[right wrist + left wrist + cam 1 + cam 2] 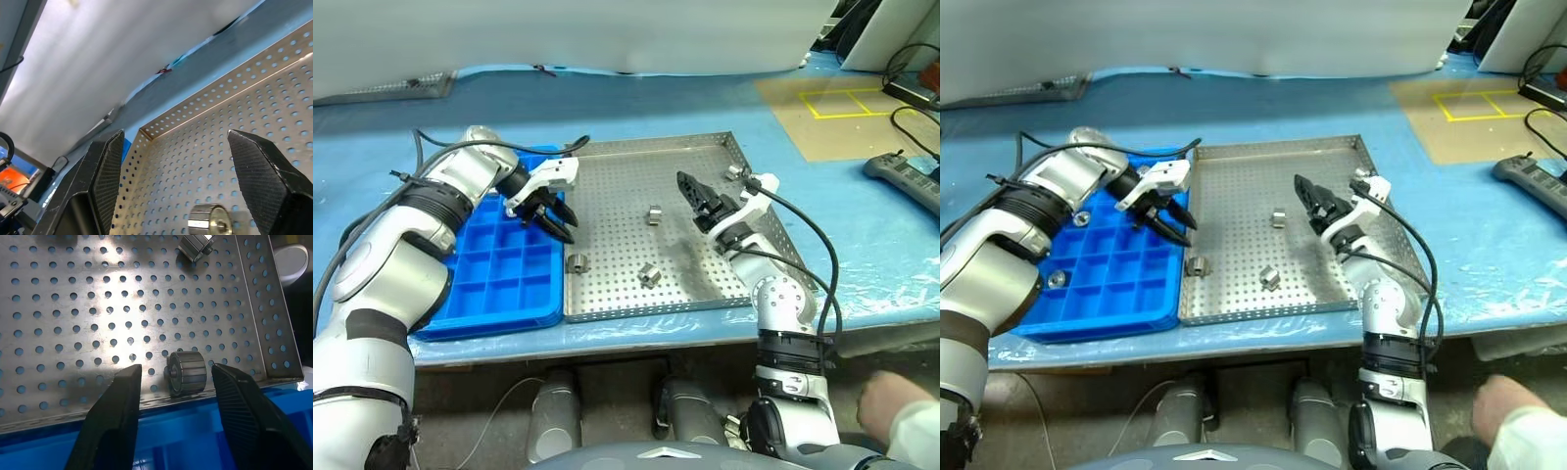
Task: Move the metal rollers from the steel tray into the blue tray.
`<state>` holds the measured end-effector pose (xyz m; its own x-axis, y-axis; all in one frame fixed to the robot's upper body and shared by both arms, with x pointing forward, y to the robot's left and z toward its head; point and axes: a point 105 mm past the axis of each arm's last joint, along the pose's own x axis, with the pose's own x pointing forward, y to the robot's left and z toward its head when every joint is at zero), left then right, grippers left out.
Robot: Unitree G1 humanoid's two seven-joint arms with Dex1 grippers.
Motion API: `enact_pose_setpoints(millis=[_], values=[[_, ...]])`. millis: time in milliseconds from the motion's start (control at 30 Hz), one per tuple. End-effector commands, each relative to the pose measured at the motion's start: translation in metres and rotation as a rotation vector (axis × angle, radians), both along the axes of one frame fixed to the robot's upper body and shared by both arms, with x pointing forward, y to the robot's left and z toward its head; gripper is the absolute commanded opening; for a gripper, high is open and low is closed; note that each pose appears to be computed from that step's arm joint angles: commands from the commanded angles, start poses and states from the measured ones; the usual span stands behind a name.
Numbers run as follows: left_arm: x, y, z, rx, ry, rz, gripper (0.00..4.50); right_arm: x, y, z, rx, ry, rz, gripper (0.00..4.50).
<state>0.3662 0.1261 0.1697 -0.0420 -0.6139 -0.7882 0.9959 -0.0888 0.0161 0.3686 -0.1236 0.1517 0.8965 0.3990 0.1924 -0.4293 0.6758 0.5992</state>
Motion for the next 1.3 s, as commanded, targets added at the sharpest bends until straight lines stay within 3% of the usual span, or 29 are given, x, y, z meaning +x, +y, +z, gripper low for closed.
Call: enact_pose_setpoints(millis=[33,533,1033,1300], values=[[0.007,0.007,0.003,0.122,-0.046,0.008,2.24,-0.004,0.001,0.006,0.027,-0.044,-0.007,3.53],[-0.001,-0.023,0.025,0.144,0.039,0.02,2.24,-0.006,0.02,-0.006,0.087,-0.041,-0.018,3.53],[-0.023,-0.021,-0.02,0.273,0.08,-0.093,2.24,-0.008,0.013,-0.009,0.099,-0.042,-0.05,3.53],[-0.027,-0.019,-0.066,0.311,0.077,-0.064,2.24,-0.01,0.007,-0.007,0.108,-0.051,-0.075,3.53]])
